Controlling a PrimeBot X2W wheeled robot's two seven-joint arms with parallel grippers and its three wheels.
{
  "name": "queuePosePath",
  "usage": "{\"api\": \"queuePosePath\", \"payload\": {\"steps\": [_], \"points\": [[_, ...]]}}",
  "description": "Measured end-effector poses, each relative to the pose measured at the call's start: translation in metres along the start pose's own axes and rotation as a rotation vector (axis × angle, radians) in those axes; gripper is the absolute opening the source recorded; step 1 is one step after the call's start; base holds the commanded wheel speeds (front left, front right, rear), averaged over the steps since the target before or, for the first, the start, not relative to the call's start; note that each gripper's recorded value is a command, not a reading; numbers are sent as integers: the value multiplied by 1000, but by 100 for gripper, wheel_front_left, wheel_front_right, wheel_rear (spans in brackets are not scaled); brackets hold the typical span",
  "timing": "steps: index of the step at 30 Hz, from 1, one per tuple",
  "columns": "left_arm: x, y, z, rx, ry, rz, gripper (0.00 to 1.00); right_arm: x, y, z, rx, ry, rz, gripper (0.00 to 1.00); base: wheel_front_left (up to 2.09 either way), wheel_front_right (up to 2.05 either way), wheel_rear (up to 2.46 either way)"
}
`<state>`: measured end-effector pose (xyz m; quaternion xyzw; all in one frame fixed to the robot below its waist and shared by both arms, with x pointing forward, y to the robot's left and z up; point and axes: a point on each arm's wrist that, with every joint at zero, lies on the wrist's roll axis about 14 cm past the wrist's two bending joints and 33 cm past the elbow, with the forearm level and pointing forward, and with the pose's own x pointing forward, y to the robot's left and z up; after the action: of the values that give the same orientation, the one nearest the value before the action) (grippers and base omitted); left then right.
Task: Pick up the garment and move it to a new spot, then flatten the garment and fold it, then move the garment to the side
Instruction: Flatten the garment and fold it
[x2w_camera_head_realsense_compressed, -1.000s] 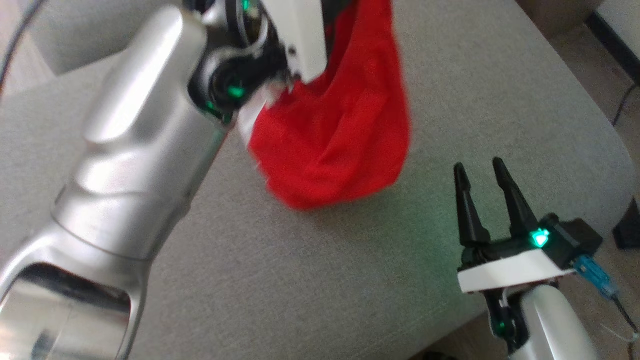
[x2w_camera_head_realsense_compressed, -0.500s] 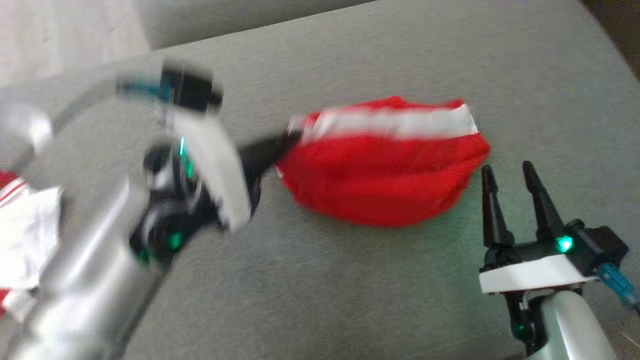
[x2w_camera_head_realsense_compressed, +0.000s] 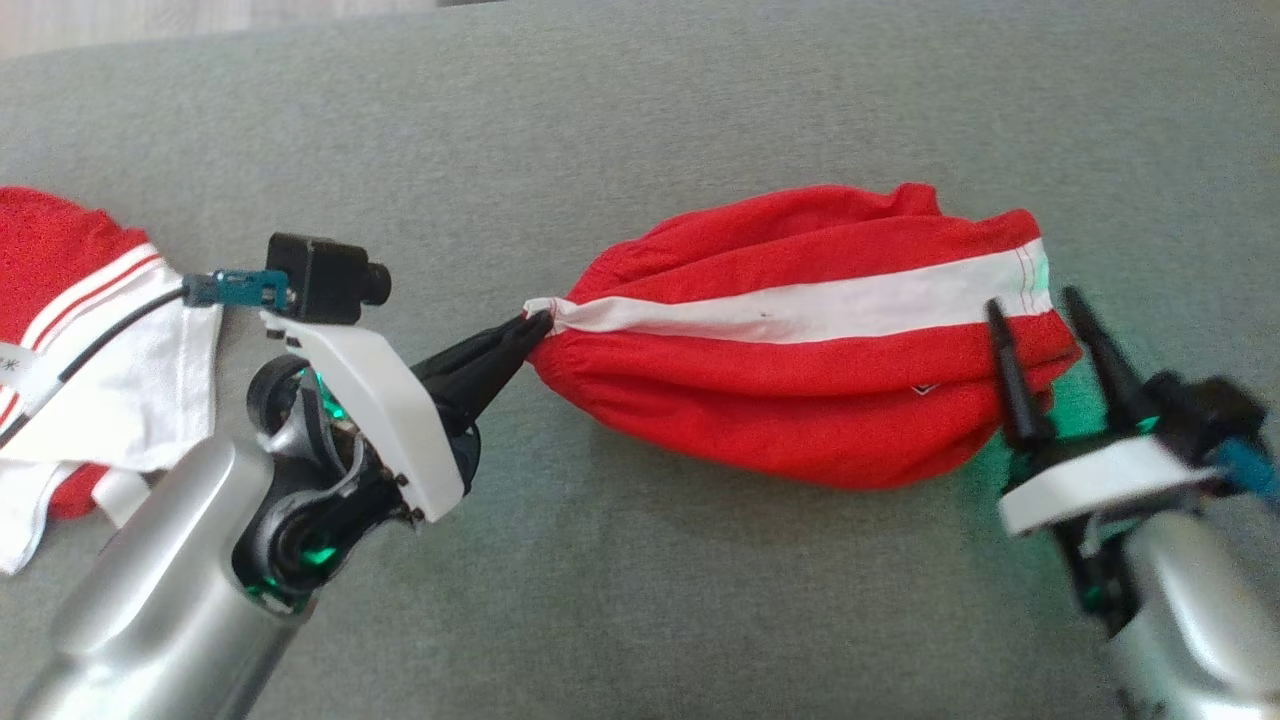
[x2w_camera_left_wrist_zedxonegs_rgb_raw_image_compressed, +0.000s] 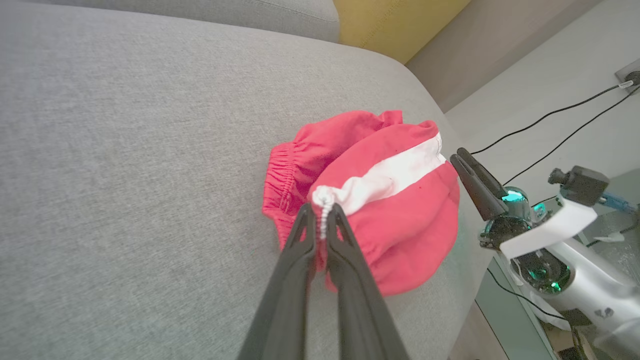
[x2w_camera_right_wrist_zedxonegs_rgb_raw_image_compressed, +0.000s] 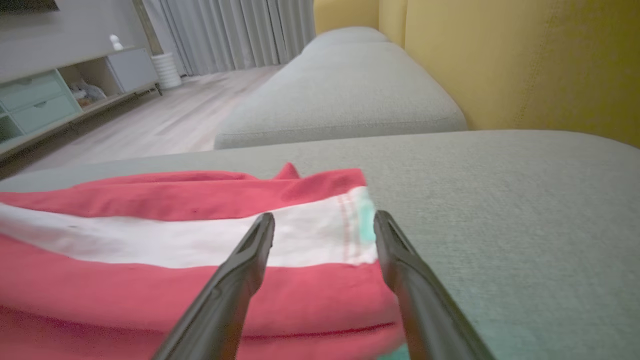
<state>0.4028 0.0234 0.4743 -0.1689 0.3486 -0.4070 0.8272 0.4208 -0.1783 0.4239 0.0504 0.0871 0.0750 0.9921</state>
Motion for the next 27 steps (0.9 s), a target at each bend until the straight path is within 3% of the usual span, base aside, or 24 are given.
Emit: {"api": "queuePosePath", "payload": {"steps": [5,13,14,15,17,23,27], "points": [[-6,9,-2,-10,-14,28,0,20,-22,-7,-17,103,25,100,0,0,0],[-10,18,-8,-30,-7,50,0,29,-3,-23,18,241,162,100,0,0,0],[-10,19,-9,-32,-6,52,0,29,-3,-24,12,250,171,89,0,0,0],[-10,20,-10,-34,-5,54,0,30,-4,-24,4,253,177,49,0,0,0],[-11,20,-11,-36,-4,57,0,34,-5,-20,1,238,181,0,0,0,0],[-11,21,1,6,-59,69,0,42,-9,3,-13,147,185,0,0,0,0],[-4,13,47,132,-173,53,0,56,-18,44,-3,23,167,0,0,0,0]]}}
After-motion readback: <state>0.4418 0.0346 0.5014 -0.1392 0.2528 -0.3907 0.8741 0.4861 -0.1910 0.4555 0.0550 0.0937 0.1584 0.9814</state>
